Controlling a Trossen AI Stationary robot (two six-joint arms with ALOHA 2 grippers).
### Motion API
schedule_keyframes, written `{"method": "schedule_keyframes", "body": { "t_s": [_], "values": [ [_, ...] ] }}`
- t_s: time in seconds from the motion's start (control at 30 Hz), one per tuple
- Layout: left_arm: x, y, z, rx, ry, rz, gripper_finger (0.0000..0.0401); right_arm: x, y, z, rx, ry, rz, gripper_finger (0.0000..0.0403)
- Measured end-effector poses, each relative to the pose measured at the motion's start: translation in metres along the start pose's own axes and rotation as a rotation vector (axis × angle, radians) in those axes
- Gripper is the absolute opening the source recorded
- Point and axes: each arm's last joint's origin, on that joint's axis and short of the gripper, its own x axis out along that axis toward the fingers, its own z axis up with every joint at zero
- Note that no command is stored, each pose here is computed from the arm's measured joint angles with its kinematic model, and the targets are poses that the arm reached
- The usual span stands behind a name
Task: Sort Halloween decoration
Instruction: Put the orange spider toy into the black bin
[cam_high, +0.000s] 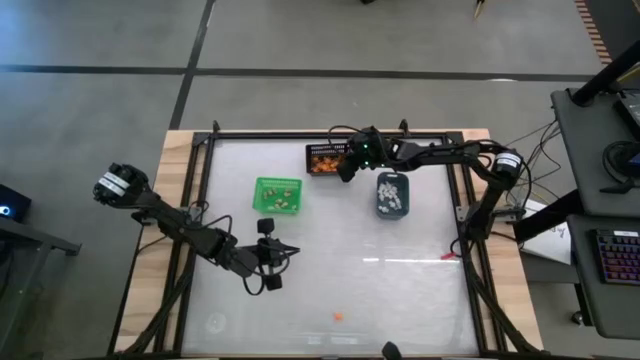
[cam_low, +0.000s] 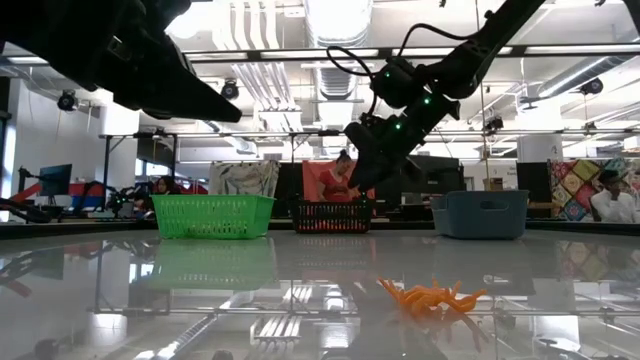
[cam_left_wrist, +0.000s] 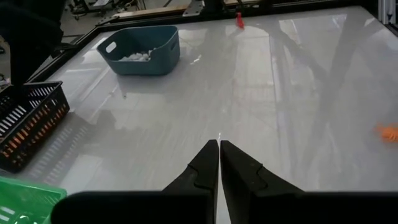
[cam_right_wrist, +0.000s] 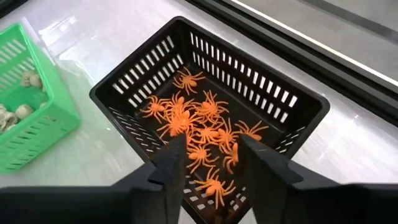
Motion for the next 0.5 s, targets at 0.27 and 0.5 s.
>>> {"method": "schedule_keyframes", "body": {
  "t_s": [0.27, 0.5],
  "values": [
    [0.0, -0.001, 0.003, -0.091, -0.024, -0.007, 0.0, -0.032, 0.012, 0.008, 0.016, 0.011, 0.02, 0.0165],
    [0.001, -0.003, 0.008, -0.181, -0.071, -0.032, 0.0, -0.088, 0.065, 0.002, -0.091, 0.024, 0.155, 0.0154]
  ]
}}
